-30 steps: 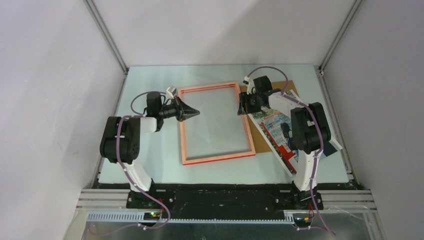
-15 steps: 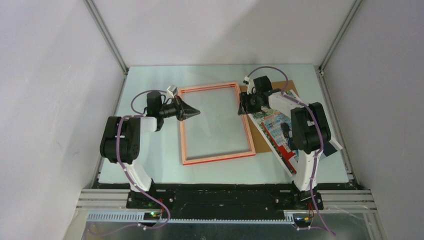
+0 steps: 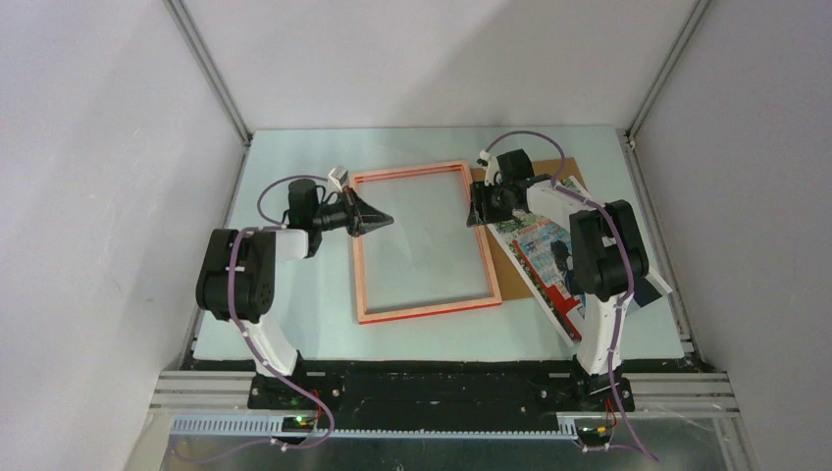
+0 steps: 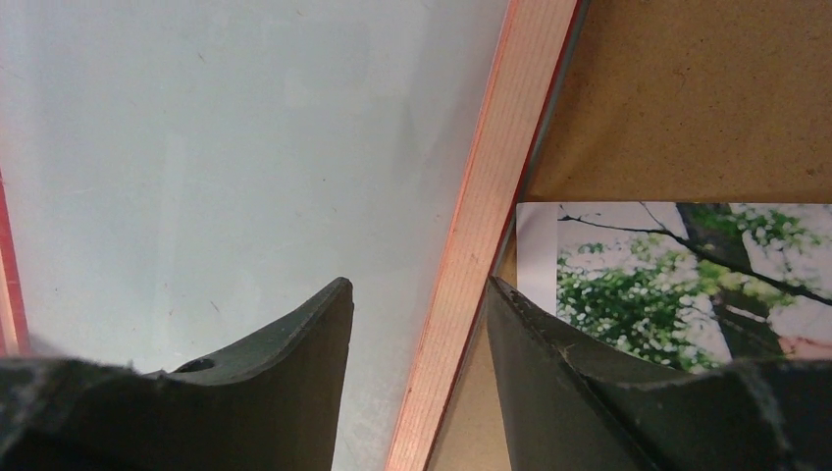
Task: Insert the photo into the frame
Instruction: Place the photo frame item in the photo frame.
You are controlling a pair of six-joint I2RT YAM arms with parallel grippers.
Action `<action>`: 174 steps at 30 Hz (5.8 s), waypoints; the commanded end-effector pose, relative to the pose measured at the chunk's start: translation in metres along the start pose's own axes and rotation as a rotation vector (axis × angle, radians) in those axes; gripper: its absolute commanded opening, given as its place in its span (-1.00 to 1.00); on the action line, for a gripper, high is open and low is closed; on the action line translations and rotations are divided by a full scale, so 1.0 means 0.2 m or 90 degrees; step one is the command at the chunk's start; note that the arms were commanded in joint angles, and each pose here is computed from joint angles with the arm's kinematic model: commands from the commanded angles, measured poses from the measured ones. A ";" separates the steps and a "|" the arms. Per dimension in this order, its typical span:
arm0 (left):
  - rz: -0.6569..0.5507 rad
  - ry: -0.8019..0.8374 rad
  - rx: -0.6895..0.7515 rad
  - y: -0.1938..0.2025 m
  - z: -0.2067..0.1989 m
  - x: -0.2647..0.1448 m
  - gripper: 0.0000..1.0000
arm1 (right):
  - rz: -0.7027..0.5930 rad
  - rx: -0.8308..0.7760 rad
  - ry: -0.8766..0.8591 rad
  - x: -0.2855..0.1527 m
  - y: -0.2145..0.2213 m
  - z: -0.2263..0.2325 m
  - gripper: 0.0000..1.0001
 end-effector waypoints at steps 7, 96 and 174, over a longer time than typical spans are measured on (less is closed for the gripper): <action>0.007 0.052 0.109 -0.01 -0.19 -0.01 -1.00 | -0.014 0.003 0.003 0.00 -0.06 -0.01 0.13; 0.033 0.051 0.171 0.01 -0.16 0.04 -1.00 | 0.010 0.089 -0.133 -0.02 -0.07 0.02 0.54; 0.039 -0.064 0.207 -0.03 -0.03 0.06 -1.00 | 0.005 0.109 -0.153 -0.06 -0.10 0.00 0.66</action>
Point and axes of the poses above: each gripper's point midway between its finger pads, its own x axis out along the fingers, its own z axis along the line the jaws close on, y = z × x, the point moved 3 cm from there along -x, back along the fingers, and after that the axes turned 6 degrees about x, right-handed, at the moved point
